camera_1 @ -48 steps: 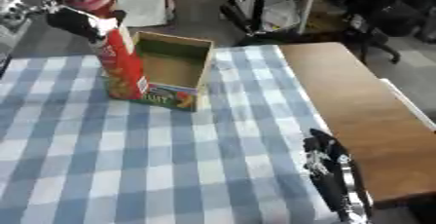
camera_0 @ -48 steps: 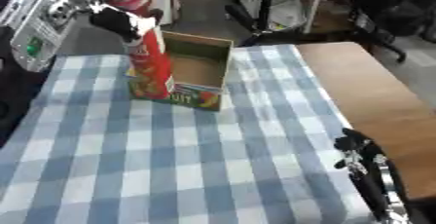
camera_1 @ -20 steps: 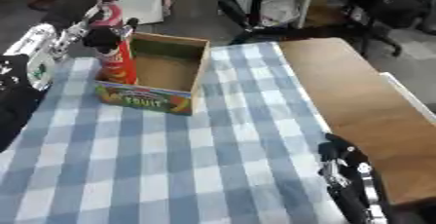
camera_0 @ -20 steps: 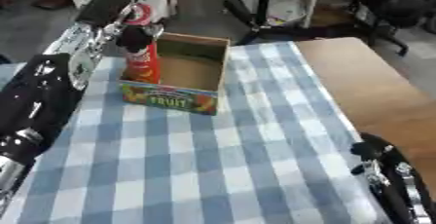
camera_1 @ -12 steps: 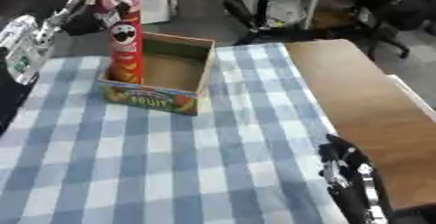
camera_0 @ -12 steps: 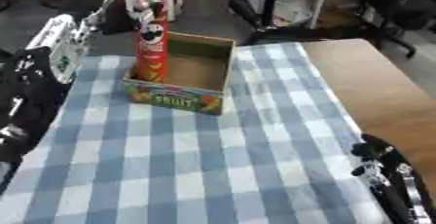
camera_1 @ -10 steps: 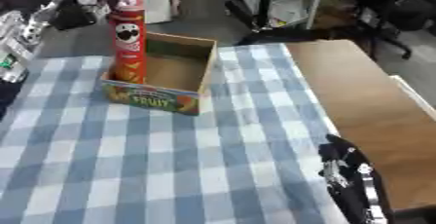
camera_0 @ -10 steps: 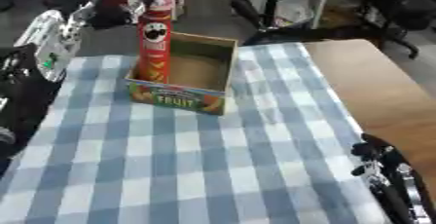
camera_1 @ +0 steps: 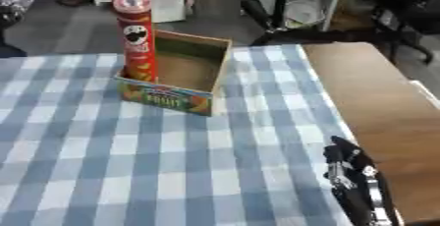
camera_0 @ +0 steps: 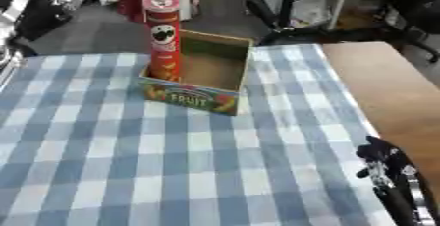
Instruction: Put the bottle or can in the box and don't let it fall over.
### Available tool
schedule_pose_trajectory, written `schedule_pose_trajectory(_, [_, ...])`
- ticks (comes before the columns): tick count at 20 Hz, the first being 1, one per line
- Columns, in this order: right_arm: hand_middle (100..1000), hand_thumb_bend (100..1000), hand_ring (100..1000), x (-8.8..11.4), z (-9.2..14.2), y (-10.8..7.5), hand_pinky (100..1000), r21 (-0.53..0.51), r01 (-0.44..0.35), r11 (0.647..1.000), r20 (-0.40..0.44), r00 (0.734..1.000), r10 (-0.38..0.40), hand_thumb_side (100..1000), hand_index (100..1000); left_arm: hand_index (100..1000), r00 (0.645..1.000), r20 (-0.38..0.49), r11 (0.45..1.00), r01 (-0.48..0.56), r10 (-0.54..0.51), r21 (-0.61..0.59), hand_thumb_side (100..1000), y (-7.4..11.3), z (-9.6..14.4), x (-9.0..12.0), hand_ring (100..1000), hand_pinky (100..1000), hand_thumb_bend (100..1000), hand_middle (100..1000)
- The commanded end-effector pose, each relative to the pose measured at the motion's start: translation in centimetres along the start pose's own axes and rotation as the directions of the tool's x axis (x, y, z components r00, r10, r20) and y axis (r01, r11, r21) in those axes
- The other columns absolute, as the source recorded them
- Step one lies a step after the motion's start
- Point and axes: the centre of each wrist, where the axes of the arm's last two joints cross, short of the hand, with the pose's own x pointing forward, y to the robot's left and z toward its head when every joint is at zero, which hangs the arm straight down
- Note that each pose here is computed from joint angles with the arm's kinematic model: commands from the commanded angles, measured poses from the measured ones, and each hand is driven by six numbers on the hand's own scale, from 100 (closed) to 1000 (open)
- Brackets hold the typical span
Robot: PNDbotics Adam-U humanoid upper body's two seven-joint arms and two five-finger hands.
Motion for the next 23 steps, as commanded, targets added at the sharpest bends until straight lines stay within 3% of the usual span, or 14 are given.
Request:
schedule_pose_trajectory(1, [644,100,707,0.9,-0.5,-1.0,472,-0.017,-0.024,1.0,0.042,0.999,0.025,692,816,988,0.991,0.047,0.991,-0.126,0.124,0.044,1000,-0.8,1.7,1.8,744,608,157,746])
schedule_pose_trajectory(6, [644,100,707,0.9,-0.2,-1.0,471,-0.018,-0.025,1.0,0.035,0.999,0.025,701,816,1000,0.946,-0.083,0.948,-0.307,0.313,0.08,1000,-5.5,4.9,0.7,724,570,176,729])
schedule_pose_trajectory(12, [644,100,707,0.9,-0.2,-0.9,472,-0.022,-0.013,1.0,0.033,0.999,0.013,694,815,1000,0.814,-0.277,0.859,-0.49,0.511,0.147,1000,-11.2,6.5,-1.1,707,545,202,711])
schedule_pose_trajectory(14, [644,100,707,1.0,-0.2,-0.9,472,-0.022,-0.01,1.0,0.034,0.999,0.011,695,815,1000,0.795,-0.306,0.851,-0.503,0.523,0.149,1000,-12.0,6.9,-1.5,705,543,200,708])
schedule_pose_trajectory(23, [643,100,706,0.9,-0.1,-0.8,471,-0.019,-0.007,1.0,0.029,1.0,0.008,701,815,1000,0.776,-0.333,0.842,-0.522,0.535,0.136,1000,-13.1,7.1,-1.7,698,537,196,702])
